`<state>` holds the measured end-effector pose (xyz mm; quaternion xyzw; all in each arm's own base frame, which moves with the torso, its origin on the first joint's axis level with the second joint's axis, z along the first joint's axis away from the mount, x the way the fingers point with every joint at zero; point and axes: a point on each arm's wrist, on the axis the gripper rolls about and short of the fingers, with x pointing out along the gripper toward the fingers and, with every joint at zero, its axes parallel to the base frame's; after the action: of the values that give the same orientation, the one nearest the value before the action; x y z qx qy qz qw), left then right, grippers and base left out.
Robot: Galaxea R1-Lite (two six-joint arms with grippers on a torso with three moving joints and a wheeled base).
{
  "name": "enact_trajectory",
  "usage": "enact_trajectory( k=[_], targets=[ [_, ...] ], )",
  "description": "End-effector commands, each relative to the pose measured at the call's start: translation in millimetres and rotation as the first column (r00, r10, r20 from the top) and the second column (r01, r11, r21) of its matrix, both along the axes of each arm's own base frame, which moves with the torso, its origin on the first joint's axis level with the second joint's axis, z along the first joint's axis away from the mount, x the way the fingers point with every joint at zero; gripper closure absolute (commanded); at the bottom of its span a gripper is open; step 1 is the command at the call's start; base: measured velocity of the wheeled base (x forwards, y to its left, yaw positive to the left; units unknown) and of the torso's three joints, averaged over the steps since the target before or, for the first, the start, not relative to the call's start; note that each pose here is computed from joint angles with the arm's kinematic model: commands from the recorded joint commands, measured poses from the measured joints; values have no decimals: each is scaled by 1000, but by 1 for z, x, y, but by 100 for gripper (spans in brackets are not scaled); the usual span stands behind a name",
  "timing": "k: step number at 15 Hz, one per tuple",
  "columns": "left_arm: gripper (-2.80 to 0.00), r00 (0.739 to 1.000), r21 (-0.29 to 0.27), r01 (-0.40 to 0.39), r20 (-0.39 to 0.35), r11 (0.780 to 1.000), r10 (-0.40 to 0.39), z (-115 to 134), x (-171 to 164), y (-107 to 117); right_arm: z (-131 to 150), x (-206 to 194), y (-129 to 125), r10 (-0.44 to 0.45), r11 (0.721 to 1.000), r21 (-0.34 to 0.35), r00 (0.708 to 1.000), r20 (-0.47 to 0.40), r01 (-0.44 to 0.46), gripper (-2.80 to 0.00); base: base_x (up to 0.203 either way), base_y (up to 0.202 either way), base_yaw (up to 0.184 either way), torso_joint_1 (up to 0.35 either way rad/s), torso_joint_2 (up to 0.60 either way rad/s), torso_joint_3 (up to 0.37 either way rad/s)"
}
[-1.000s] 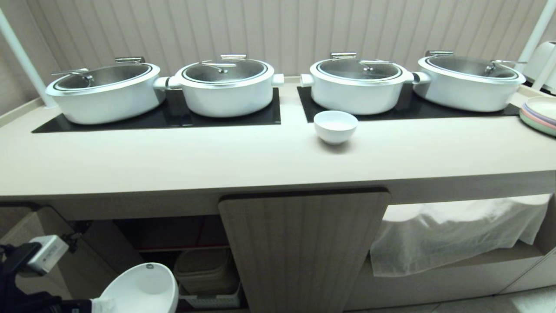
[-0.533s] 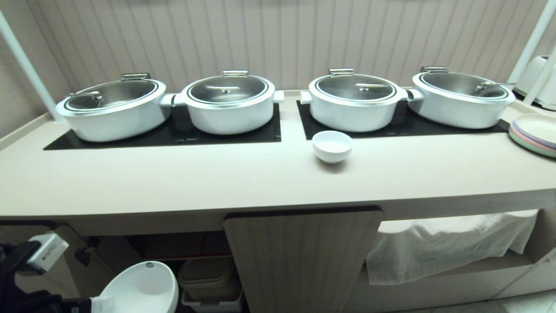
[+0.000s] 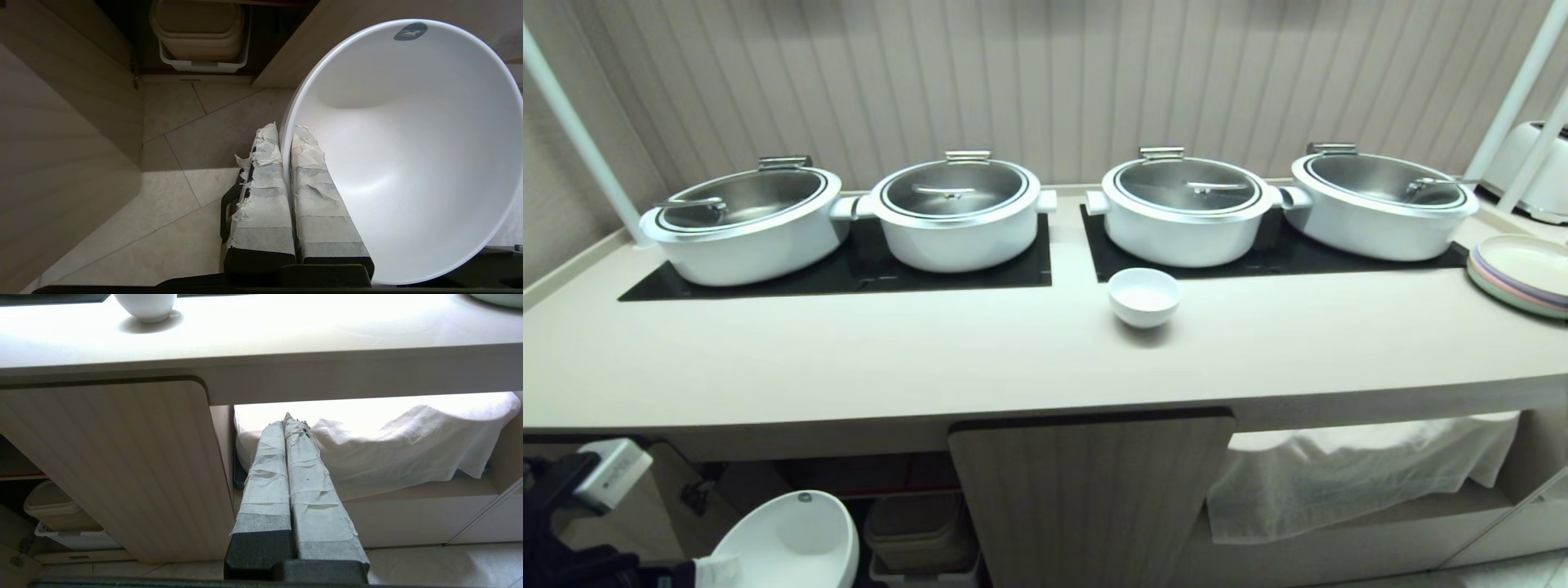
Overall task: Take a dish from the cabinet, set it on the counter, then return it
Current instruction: Place it on the table
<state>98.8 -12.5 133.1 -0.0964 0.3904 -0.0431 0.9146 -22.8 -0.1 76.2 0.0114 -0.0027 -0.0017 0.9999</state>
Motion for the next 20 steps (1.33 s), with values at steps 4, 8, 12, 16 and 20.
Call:
enact_trajectory(
  k=[4, 8, 12, 16, 20],
  targets=[
    [0, 1000, -2, -1, -2, 1000, 1, 0, 0, 0, 0, 0, 0, 0, 1000, 0, 1000, 2, 0, 0, 0, 0, 0, 163, -323, -166],
    [0, 1000, -2, -1, -2, 1000, 1, 0, 0, 0, 0, 0, 0, 0, 1000, 0, 1000, 2, 0, 0, 0, 0, 0, 151, -314, -155],
    [0, 1000, -1, 1, 1, 1000, -1, 0, 0, 0, 0, 0, 0, 0, 1000, 0, 1000, 1, 0, 0, 0, 0, 0, 144, -290, -140],
    [0, 1000, -1, 1, 4, 1000, -1, 0, -1, 0, 0, 0, 0, 0, 1000, 0, 1000, 1, 0, 0, 0, 0, 0, 105, -196, -102],
    [0, 1000, 0, 0, 6, 1000, 0, 1, -1, 0, 0, 0, 0, 0, 1000, -1, 1000, 0, 0, 0, 0, 0, 0, 78, -156, -75]
  ],
)
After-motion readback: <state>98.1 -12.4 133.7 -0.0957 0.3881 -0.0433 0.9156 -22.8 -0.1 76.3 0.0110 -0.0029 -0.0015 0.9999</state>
